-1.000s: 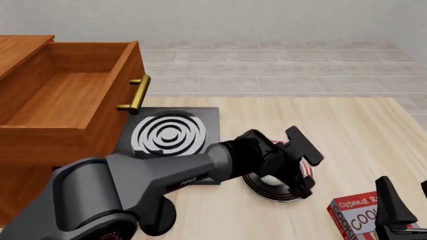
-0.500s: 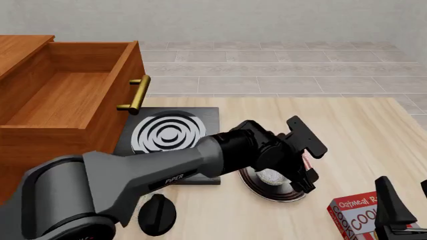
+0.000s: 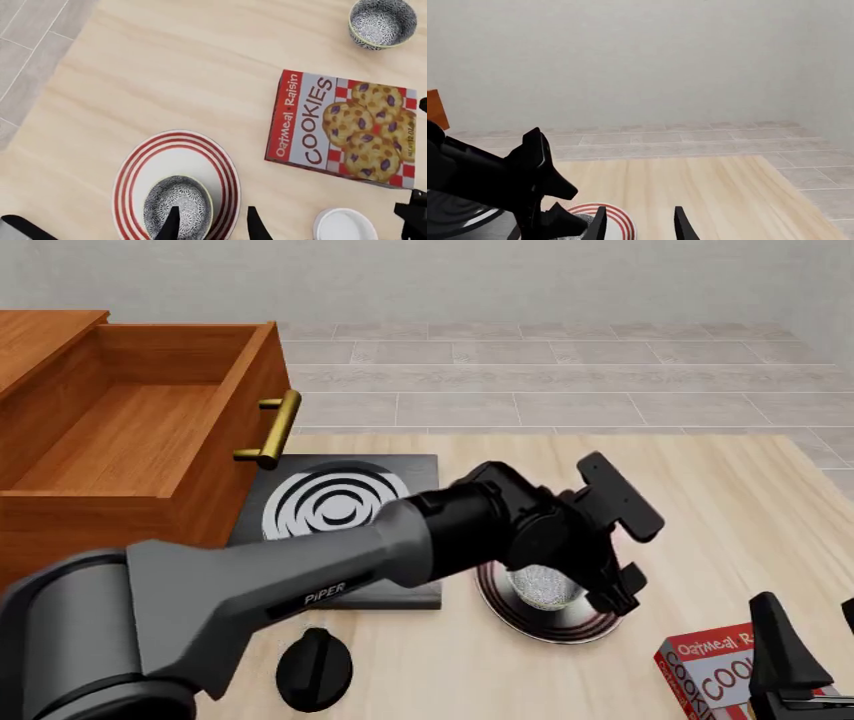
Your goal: Pick the akita bowl in the top layer of the wooden cabinet and place it on the plate.
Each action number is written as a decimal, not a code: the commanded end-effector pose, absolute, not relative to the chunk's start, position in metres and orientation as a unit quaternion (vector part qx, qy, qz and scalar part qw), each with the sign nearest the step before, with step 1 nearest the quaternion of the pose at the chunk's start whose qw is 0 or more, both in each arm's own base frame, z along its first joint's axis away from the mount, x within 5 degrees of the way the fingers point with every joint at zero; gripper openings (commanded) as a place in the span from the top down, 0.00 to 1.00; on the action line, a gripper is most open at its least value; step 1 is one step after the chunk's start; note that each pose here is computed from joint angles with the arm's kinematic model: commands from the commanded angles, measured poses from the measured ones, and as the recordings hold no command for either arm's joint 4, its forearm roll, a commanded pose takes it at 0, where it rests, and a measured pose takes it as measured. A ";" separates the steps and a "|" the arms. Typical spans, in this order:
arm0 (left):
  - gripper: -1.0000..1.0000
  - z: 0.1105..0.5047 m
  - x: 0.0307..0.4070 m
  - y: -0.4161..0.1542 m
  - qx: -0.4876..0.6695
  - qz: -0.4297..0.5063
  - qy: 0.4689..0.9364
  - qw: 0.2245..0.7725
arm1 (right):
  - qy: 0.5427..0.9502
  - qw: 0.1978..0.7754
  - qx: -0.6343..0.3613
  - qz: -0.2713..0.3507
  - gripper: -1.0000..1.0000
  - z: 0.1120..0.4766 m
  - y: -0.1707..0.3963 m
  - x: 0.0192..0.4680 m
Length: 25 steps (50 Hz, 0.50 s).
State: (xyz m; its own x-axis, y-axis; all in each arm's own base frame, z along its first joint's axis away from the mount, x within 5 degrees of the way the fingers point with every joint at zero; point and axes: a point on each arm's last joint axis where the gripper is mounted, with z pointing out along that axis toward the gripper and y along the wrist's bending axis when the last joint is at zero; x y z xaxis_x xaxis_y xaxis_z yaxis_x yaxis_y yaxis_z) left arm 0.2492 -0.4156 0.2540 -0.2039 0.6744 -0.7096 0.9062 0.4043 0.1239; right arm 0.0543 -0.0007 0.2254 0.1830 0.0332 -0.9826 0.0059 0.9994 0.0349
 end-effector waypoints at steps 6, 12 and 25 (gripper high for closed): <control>0.00 0.274 0.243 -0.411 0.520 -0.169 0.752 0.368 | 0.638 0.770 0.012 0.007 0.00 0.226 0.000 0.054; 0.00 0.281 0.243 -0.405 0.518 -0.170 0.750 0.374 | 0.637 0.770 0.010 0.006 0.00 0.227 0.000 0.054; 0.00 0.299 0.246 -0.393 0.510 -0.170 0.747 0.390 | 0.636 0.771 0.005 0.005 0.00 0.228 0.000 0.054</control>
